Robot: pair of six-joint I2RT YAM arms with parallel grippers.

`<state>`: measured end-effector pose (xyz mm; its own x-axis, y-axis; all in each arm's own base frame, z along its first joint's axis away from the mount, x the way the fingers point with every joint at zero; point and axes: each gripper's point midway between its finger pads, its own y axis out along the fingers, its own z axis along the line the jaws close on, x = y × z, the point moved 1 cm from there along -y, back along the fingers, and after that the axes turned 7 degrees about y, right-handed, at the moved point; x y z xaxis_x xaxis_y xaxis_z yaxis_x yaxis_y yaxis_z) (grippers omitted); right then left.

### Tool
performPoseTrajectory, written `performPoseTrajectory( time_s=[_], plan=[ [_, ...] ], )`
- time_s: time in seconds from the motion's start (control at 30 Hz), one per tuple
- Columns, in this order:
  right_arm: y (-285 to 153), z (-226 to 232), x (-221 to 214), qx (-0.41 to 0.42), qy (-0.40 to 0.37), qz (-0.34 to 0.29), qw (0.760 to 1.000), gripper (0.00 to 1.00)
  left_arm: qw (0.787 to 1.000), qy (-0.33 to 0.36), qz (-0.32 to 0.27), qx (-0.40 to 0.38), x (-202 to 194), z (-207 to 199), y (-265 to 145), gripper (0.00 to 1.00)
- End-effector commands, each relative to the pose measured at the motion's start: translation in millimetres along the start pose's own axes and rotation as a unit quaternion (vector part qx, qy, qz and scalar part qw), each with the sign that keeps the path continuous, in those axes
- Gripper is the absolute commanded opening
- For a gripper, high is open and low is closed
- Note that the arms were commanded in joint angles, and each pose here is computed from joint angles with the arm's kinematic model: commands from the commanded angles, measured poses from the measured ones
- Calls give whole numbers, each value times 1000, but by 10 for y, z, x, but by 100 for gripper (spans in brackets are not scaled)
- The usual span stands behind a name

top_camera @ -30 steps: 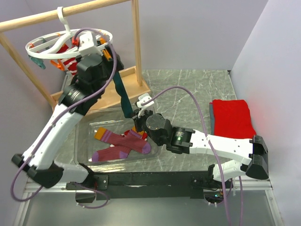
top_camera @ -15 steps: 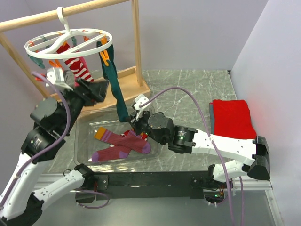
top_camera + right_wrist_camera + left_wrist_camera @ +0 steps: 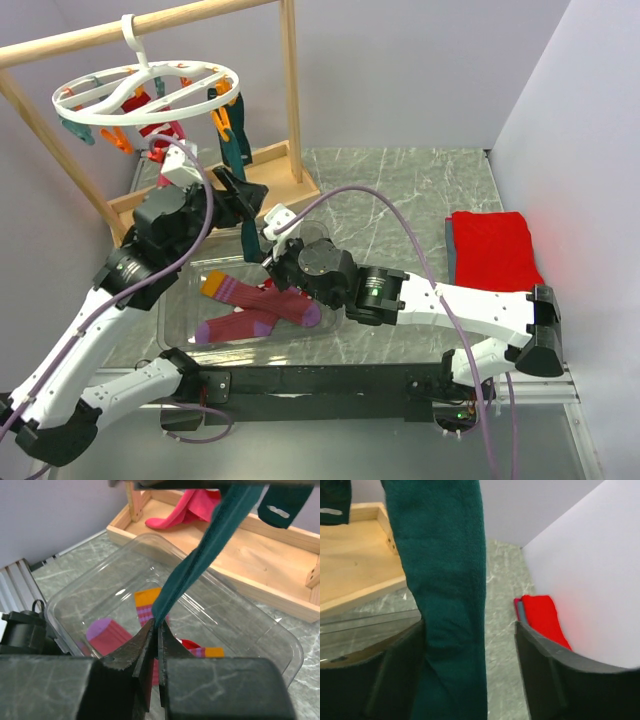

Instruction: Remove the socks clipped to the hanger

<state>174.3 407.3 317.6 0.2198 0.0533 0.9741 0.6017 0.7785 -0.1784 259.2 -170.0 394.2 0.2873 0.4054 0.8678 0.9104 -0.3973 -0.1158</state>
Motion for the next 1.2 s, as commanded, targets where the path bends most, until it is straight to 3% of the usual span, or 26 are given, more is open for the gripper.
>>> performPoseTrajectory(
  time_s=[0.0, 0.07, 0.1, 0.2, 0.33, 0.5, 0.67, 0.77, 0.93, 1.17],
  plan=[
    [-20, 49, 163, 2, -8, -13, 1000, 13, 1000, -3, 1, -19, -14, -68, 59, 63],
    [-16, 43, 148, 0, -8, -11, 1000, 15, 1000, -2, 2, -22, -17, -79, 68, 53],
    [-18, 42, 142, 0, -7, -11, 1000, 15, 1000, 0, 1, -24, -5, -89, 61, 40],
    [-43, 48, 155, 4, -2, -15, 1000, 18, 1000, 5, -5, -9, 37, -40, 30, 23],
    [-94, 71, 170, 15, 8, -16, 1000, 26, 1000, 4, -18, -8, 114, -35, -56, 15],
    [-152, 86, 140, 26, 14, -12, 999, 51, 1000, 6, -27, -10, 190, -40, -185, 5],
    [-252, 44, 198, 27, 20, -19, 999, 88, 999, 3, -38, -28, 280, -92, -370, 6],
    [-295, -40, 268, 19, 27, -18, 999, 100, 999, 7, -40, -36, 326, -113, -502, 6],
    [-360, -31, 492, 66, 56, -34, 996, 100, 998, 11, -56, -36, 439, -92, -746, 9],
    [-451, 298, 909, 262, 90, -59, 959, 100, 997, 11, -55, -54, 450, -127, -909, 12]
  ],
)
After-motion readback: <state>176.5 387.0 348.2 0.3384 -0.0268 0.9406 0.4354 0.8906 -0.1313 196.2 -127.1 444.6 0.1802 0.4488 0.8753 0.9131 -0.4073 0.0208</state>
